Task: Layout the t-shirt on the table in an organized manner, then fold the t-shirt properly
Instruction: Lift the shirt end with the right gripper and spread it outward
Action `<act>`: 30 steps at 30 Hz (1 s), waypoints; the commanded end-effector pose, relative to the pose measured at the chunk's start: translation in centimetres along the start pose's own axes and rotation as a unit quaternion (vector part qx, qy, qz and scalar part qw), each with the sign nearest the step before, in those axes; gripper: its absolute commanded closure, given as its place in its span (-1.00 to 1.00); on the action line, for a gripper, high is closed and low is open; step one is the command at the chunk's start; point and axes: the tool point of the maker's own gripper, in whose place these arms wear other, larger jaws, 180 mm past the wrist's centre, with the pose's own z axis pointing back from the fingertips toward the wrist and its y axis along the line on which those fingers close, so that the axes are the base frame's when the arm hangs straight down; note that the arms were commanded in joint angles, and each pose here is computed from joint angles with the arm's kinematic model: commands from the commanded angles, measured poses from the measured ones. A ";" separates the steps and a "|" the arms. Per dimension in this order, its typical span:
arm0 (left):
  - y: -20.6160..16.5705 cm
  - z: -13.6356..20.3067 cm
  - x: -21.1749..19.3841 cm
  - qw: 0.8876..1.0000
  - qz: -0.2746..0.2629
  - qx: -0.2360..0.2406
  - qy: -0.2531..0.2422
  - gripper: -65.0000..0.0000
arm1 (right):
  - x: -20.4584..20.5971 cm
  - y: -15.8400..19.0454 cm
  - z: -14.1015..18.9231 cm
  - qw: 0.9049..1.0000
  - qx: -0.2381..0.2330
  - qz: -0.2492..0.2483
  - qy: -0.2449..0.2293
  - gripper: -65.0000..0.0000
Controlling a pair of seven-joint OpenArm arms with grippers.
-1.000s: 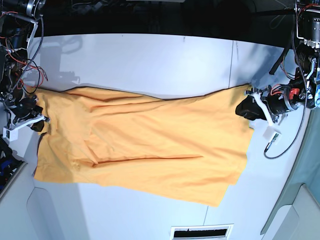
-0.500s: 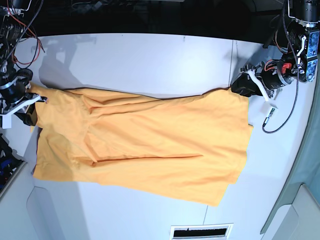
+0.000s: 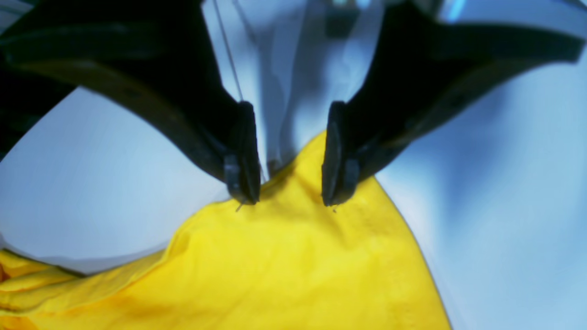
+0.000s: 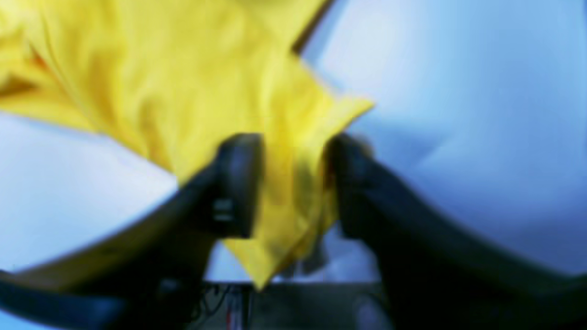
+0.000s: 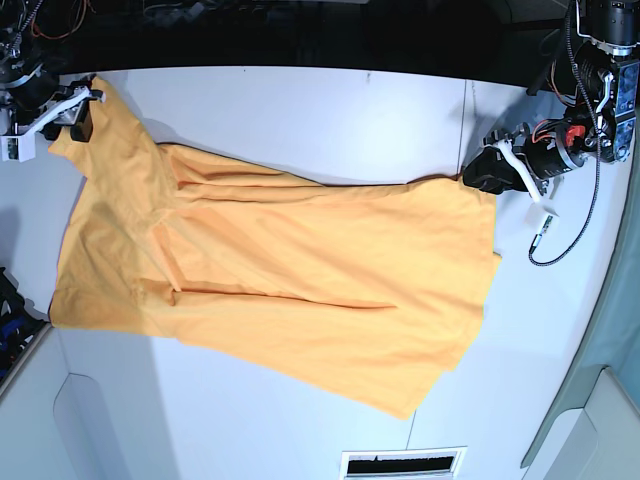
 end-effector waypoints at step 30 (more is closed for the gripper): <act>1.4 1.3 -0.4 1.000 -0.012 0.005 0.026 0.16 | 2.6 -0.9 -3.5 0.994 0.051 -0.089 -0.037 -0.01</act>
